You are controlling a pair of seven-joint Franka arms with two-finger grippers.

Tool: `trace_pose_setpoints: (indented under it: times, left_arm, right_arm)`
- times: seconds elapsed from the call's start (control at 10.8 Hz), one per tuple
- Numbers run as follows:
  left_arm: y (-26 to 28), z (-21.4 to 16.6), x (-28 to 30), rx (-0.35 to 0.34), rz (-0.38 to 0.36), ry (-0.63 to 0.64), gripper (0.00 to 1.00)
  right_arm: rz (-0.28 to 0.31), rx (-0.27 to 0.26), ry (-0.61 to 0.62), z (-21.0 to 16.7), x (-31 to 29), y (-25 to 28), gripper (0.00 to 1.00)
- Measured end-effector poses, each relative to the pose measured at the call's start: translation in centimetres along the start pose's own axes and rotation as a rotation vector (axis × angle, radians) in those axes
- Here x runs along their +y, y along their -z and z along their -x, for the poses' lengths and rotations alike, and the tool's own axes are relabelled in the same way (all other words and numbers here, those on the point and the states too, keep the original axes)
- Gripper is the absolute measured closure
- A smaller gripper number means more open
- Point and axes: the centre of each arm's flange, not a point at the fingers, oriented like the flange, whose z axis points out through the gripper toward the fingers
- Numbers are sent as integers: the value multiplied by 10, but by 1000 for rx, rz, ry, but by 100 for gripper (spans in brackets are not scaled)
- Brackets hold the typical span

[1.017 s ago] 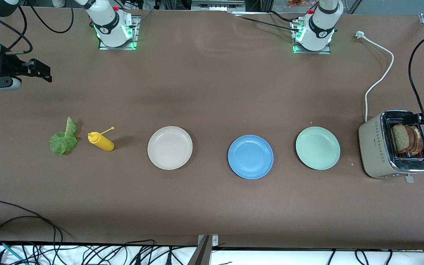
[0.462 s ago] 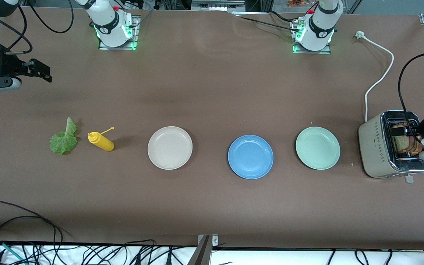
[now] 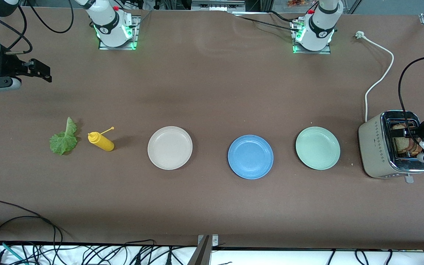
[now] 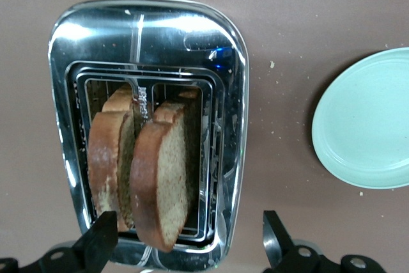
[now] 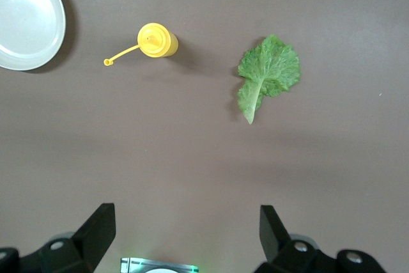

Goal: Make sandwich in blue plate with both arms
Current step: 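Move the left gripper over the toaster toward the bread slices, then lower the left gripper and grasp the outer bread slice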

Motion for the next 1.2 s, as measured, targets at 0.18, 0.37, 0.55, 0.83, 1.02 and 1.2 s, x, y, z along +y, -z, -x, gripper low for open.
trace_pose_setpoints:
  times: [0.18,0.37,0.55,0.83,1.02,1.2]
  left_arm:
    - [-8,-4,-3,0,1,3,0]
    - [-11,-4,-8,-3,3,7,7]
    - [-11,-4,-9,-3,4,-25,18]
    - [-10,-4,-10,-1,4,-31,42]
    - [-11,-4,-10,-1,4,-33,59]
    - [-11,-4,-10,-2,4,-35,82]
  right_arm:
    - [0,0,0,0,0,0,0]
    - [0,0,0,0,0,0,0]
    - [0,0,0,0,0,0,0]
    - [0,0,0,0,0,0,0]
    - [0,0,0,0,0,0,0]
    - [0,0,0,0,0,0,0]
